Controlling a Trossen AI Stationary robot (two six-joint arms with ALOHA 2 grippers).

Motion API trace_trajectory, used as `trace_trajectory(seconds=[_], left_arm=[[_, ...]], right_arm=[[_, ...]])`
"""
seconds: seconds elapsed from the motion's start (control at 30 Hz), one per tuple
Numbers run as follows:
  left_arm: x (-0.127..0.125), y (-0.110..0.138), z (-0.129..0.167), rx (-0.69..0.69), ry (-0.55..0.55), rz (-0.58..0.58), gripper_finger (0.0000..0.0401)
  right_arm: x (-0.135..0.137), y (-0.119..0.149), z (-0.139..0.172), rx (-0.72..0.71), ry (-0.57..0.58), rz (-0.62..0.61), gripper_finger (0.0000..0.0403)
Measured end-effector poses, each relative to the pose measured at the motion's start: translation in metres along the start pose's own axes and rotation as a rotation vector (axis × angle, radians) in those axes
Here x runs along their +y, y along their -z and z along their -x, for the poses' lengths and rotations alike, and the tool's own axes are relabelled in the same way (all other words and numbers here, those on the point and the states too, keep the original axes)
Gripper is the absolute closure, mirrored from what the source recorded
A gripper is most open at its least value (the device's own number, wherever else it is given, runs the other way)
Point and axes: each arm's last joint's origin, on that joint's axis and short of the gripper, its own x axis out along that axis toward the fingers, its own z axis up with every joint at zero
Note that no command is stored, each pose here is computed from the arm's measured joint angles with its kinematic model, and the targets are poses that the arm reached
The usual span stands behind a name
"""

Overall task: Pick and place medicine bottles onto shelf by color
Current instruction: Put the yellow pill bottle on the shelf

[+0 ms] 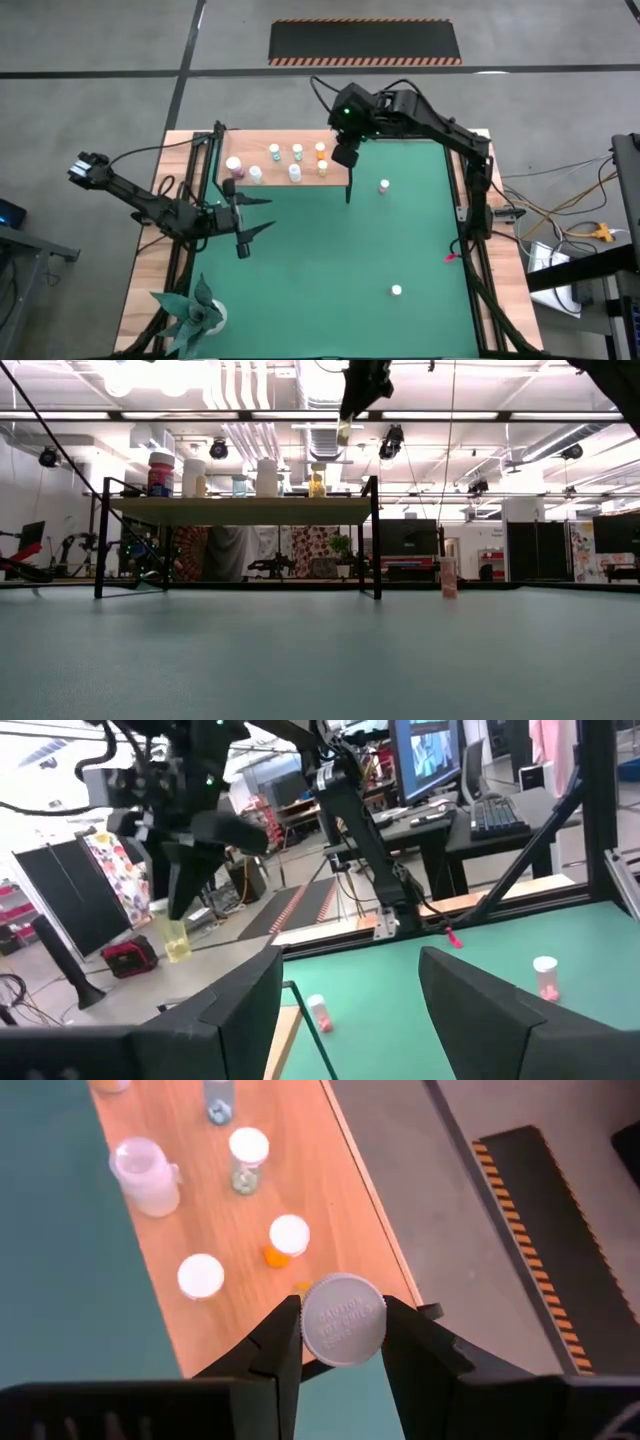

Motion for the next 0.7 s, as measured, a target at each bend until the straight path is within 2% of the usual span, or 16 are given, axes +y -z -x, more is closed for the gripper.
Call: trace_trajectory(seconds=[0.23, 0.47, 0.7], left_arm=[[0.000, 0.000, 0.000, -0.005, -0.002, -0.015, 0.0183], [0.000, 0.000, 0.000, -0.007, -0.003, -0.014, 0.0183], [0.000, 0.000, 0.000, -0.006, -0.003, -0.024, 0.0183]], right_arm=[[-0.019, -0.003, -0.022, 0.007, 0.027, -0.001, 0.0293], [-0.038, -0.002, -0.057, 0.037, -0.068, 0.074, 0.0293], [-0.047, 0.000, -0.100, 0.094, -0.072, 0.103, 0.0293]])
